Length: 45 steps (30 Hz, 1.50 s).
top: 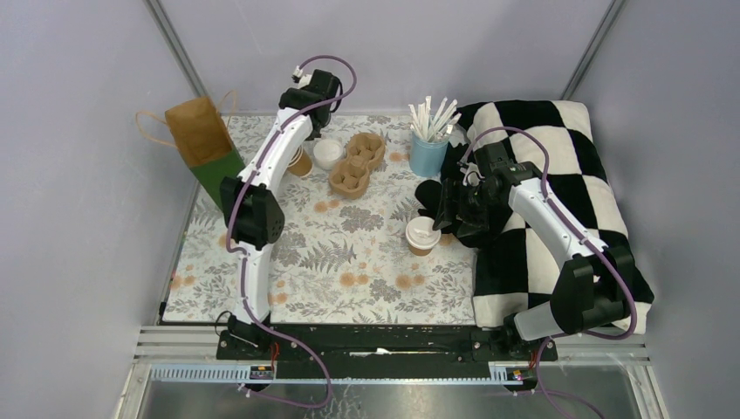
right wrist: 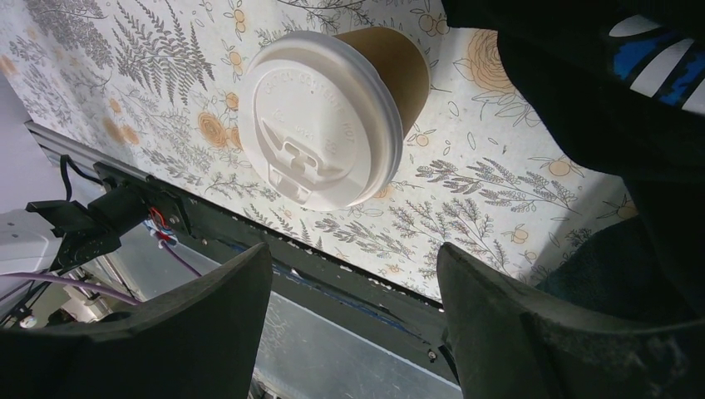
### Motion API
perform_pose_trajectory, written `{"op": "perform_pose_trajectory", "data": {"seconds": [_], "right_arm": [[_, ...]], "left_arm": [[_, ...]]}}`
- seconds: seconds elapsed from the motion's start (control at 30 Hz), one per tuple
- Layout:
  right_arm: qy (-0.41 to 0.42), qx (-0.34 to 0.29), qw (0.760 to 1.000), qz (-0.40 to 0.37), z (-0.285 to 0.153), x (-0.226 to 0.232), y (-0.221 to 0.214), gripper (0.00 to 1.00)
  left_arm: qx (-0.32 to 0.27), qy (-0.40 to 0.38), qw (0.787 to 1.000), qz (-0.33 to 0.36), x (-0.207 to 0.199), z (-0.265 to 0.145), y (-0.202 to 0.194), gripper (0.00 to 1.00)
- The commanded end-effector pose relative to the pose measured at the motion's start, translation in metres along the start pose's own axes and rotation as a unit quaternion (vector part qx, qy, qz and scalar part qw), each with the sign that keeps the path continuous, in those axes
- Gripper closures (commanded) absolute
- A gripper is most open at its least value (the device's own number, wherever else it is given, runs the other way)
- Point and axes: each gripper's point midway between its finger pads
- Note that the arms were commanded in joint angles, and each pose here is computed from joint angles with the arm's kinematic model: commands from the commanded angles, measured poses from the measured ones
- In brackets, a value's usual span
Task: Pack the takeout coffee
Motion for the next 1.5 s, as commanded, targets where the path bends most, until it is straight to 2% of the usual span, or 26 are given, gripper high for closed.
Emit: {"op": "perform_pose_trajectory", "data": {"seconds": [0.0,0.07,0.1,0.17,0.23,0.3,0.33,0.4,0.5,0.63,0.77,1.03,1.23,1.33,1.47], "right_arm": [[0.012,-0.014,1.000,-0.017,-0.009,0.011,0.004,0.21],[0.017,-0.018,1.000,-0.012,-0.006,0.010,0.003,0.21],[0.017,-0.008,1.000,-0.009,-0.006,0.009,-0.001,0.21],[0.012,-0.005,1.000,-0.013,-0.005,0.007,-0.002,0.21],[0.017,-0.013,1.000,-0.010,-0.004,0.008,-0.001,0.21],[0.019,-0.007,1.000,-0.012,-0.004,0.010,-0.001,0.21],[0.017,-0.007,1.000,-0.013,-0.005,0.010,0.000,0.22],[0.018,-0.010,1.000,-0.013,-0.004,0.010,0.001,0.21],[0.018,-0.009,1.000,-0.015,-0.006,0.011,0.002,0.22],[0.019,-0.008,1.000,-0.015,-0.005,0.010,-0.001,0.22],[0.019,-0.010,1.000,-0.013,-0.005,0.010,-0.001,0.22],[0.023,-0.016,0.999,-0.018,-0.012,0.014,0.000,0.22],[0.027,-0.029,0.999,-0.026,-0.019,0.018,0.001,0.21],[0.029,-0.044,0.998,-0.035,-0.026,0.021,0.004,0.21],[0.029,-0.065,0.996,-0.047,-0.035,0.025,0.008,0.21]], "left_arm": [[-0.059,0.009,0.998,0.003,0.007,-0.020,0.013,1.00],[-0.032,0.022,0.999,-0.024,0.019,-0.017,0.015,1.00],[-0.005,0.048,0.999,-0.005,0.024,-0.018,0.003,1.00],[-0.028,0.038,0.999,0.016,0.012,-0.014,-0.004,1.00],[-0.013,0.040,0.999,0.014,0.014,-0.015,-0.013,1.00],[-0.028,0.056,0.998,0.011,0.014,-0.029,-0.002,1.00],[-0.039,0.049,0.998,0.028,0.008,-0.023,-0.002,1.00],[-0.024,0.048,0.998,0.022,0.009,-0.021,-0.004,1.00],[-0.038,0.051,0.998,0.022,0.008,-0.028,-0.003,1.00],[-0.026,0.035,0.999,0.019,0.005,-0.025,-0.007,1.00],[-0.058,0.018,0.998,0.010,0.000,-0.053,0.014,1.00],[-0.082,0.002,0.997,-0.004,0.002,-0.092,0.025,1.00],[-0.139,-0.028,0.990,-0.027,0.012,-0.156,0.031,1.00],[-0.160,-0.087,0.983,-0.007,0.004,-0.189,0.013,1.00],[-0.188,-0.191,0.962,0.055,-0.024,-0.232,-0.042,1.00]]}}
Point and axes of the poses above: each gripper's point midway between its finger pads, its own z axis out along the fingers, its own x axis along the line the jaws close on, y = z × x, and after that the axes turned 2 degrees about z, right-handed
